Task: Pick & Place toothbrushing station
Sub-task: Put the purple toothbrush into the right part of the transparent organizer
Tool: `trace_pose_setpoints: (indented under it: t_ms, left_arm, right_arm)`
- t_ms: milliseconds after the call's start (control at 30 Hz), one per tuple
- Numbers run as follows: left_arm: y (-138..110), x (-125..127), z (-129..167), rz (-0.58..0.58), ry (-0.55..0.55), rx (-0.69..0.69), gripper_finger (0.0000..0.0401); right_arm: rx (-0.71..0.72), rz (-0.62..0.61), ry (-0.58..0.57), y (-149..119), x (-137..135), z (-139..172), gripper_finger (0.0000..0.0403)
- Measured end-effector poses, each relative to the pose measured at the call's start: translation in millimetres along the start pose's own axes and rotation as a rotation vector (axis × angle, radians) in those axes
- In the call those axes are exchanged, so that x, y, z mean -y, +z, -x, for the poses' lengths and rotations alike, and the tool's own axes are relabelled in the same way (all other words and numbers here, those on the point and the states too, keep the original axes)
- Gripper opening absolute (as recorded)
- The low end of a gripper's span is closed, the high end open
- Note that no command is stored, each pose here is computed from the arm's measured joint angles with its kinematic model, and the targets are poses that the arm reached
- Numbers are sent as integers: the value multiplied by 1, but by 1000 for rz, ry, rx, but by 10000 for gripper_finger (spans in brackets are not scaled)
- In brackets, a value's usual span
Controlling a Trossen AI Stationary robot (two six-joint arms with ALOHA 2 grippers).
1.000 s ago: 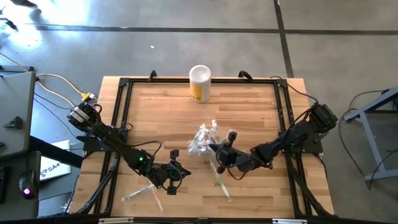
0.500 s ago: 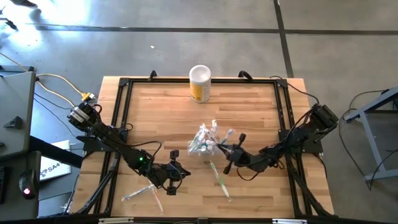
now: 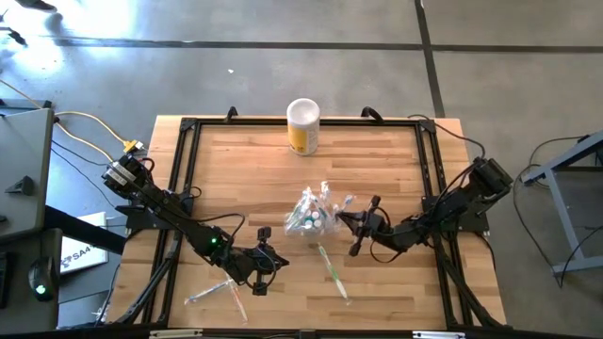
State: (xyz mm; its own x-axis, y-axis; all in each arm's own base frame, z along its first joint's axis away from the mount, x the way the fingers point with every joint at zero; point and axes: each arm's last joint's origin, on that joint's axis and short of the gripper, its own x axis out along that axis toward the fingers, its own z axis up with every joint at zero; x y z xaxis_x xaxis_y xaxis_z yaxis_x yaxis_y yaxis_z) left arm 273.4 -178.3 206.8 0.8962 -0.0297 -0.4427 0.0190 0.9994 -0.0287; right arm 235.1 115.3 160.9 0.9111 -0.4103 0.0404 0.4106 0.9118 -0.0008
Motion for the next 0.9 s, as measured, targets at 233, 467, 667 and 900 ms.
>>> trace_pose_setpoints:
  t_ms: [233,467,667,900]
  left_arm:
    - [0,0,0,-1,0,-2,8]
    - [0,0,0,1,0,-4,8]
    - [0,0,0,1,0,-4,8]
    - [0,0,0,1,0,-4,8]
  right_arm:
    - [-50,-55,-41,-25,-2,1,2]
    - [-44,-76,-51,-43,-8,6,2]
    - [-59,-53,-94,-46,-12,15,2]
    - [-69,-7,-83,-47,-16,21,4]
